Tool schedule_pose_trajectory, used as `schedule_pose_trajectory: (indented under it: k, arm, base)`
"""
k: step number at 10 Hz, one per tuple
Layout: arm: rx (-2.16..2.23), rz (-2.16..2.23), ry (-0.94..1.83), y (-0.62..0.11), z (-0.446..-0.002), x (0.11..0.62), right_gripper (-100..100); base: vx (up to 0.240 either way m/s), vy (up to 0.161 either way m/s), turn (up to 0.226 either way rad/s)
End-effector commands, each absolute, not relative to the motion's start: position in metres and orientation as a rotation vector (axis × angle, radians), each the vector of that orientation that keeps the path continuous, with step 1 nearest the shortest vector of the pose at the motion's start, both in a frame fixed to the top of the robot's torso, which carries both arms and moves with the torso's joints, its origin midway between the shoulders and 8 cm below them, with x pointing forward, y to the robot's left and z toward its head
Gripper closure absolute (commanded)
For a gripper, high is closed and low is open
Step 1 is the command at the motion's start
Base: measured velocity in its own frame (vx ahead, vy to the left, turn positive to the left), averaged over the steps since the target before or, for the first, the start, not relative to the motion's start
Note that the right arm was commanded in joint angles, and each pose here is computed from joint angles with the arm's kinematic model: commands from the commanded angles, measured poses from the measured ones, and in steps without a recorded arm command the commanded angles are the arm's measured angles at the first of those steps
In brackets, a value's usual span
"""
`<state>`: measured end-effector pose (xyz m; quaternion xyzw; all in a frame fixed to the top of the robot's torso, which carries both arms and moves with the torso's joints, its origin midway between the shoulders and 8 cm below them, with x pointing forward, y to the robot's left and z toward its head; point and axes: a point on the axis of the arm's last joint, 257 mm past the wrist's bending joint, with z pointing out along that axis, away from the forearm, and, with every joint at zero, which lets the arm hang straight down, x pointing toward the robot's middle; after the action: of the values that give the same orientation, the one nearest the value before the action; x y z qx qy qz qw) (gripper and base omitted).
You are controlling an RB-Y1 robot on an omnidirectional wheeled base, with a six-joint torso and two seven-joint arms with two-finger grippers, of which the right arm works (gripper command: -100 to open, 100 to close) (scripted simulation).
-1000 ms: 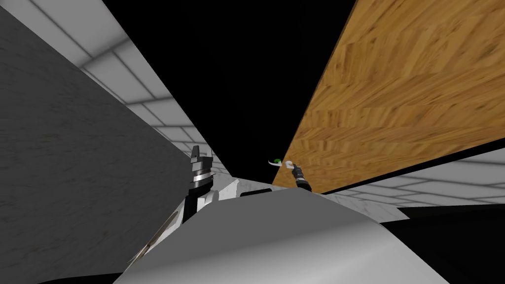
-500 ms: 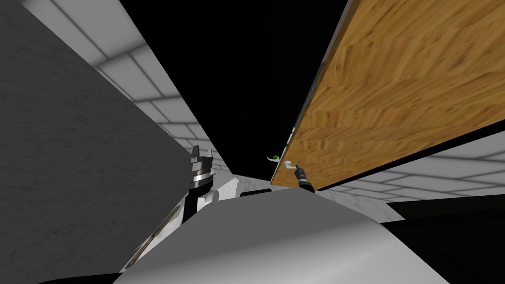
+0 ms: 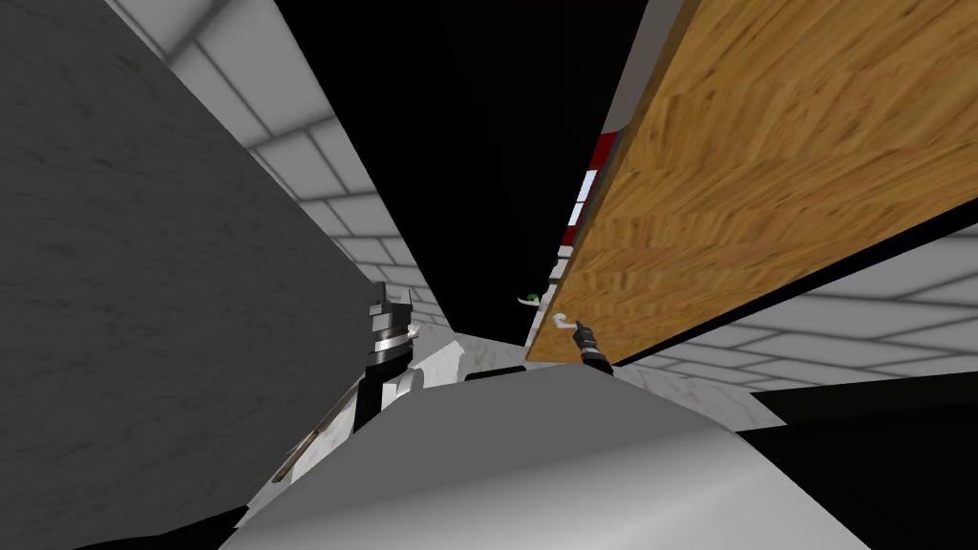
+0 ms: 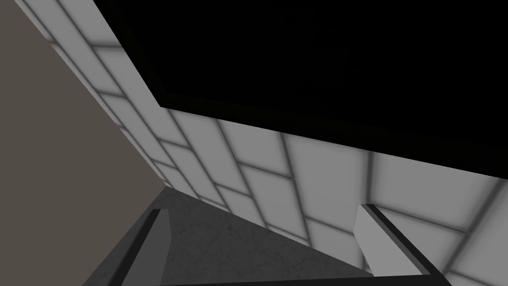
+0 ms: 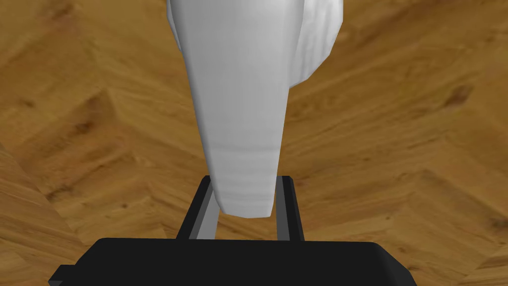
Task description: Pull the door open
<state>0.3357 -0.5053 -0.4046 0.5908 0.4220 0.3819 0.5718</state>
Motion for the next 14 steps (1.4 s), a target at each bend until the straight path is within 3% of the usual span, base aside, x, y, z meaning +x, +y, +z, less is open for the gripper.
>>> schedule_pose_trajectory:
  k: [1,10,14]
  arm:
    - [1.385,0.886,0.983,-0.512,-0.404,0.337,100]
    - [1.348,0.968,0.991,-0.479,-0.396,0.395,100]
    - [1.338,0.985,0.994,-0.471,-0.394,0.405,100]
  base:
    - [-0.082,0.005,0.079]
    - [-0.175,-0.046,0.165]
    - [-0.076,-0.037,0.059]
